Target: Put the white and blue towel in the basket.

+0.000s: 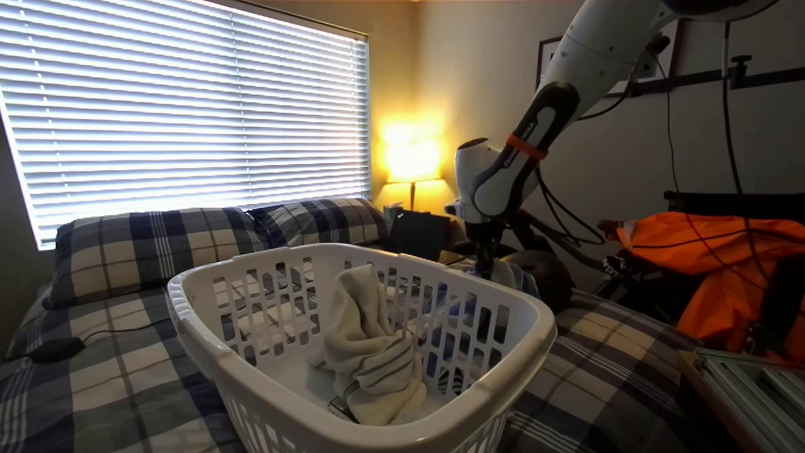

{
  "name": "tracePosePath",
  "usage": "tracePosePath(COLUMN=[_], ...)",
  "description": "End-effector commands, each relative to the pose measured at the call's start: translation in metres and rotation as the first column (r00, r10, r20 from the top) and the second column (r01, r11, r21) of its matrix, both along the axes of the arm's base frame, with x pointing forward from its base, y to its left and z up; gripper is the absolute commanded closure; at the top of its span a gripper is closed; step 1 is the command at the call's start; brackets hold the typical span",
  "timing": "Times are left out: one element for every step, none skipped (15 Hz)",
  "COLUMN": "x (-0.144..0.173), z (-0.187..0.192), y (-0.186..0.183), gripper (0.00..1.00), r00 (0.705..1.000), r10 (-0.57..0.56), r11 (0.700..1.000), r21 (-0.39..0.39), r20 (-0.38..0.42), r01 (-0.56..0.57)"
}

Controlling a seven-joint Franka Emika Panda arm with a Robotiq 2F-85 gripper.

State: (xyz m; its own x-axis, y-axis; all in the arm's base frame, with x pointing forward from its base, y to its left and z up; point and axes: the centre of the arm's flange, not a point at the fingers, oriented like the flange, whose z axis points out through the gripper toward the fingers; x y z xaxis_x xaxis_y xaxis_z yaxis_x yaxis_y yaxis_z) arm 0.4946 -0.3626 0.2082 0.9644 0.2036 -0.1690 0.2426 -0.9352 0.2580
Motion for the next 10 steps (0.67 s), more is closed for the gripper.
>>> tracePosePath(x=[-0.032, -0.036, -0.04, -0.046, -0.052, -0.059, -0.069, -0.035, -0.042, -0.048], z=[0.074, 0.092, 0.107, 0.124, 0.14, 0.152, 0.16, 0.131, 0.14, 0.145], y=[0.032, 0.034, 0.036, 0.039, 0.042, 0.046, 0.049, 0.026, 0.03, 0.034], gripper=[0.97, 0.97, 0.97, 0.97, 0.97, 0.97, 0.97, 0.88, 0.88, 0.88], r00=[0.992, 0.986, 0.98, 0.974, 0.968, 0.96, 0.958, 0.97, 0.966, 0.963], r10=[-0.026, -0.029, -0.033, -0.039, -0.043, -0.05, -0.042, -0.043, -0.042, -0.043], r11=[0.991, 0.986, 0.982, 0.978, 0.974, 0.971, 0.976, 0.978, 0.978, 0.979], r21=[-0.127, -0.155, -0.176, -0.19, -0.206, -0.211, -0.196, -0.189, -0.187, -0.181], r20=[0.125, 0.164, 0.197, 0.221, 0.249, 0.275, 0.283, 0.241, 0.256, 0.265], r01=[0.042, 0.054, 0.068, 0.082, 0.096, 0.111, 0.1, 0.091, 0.093, 0.093])
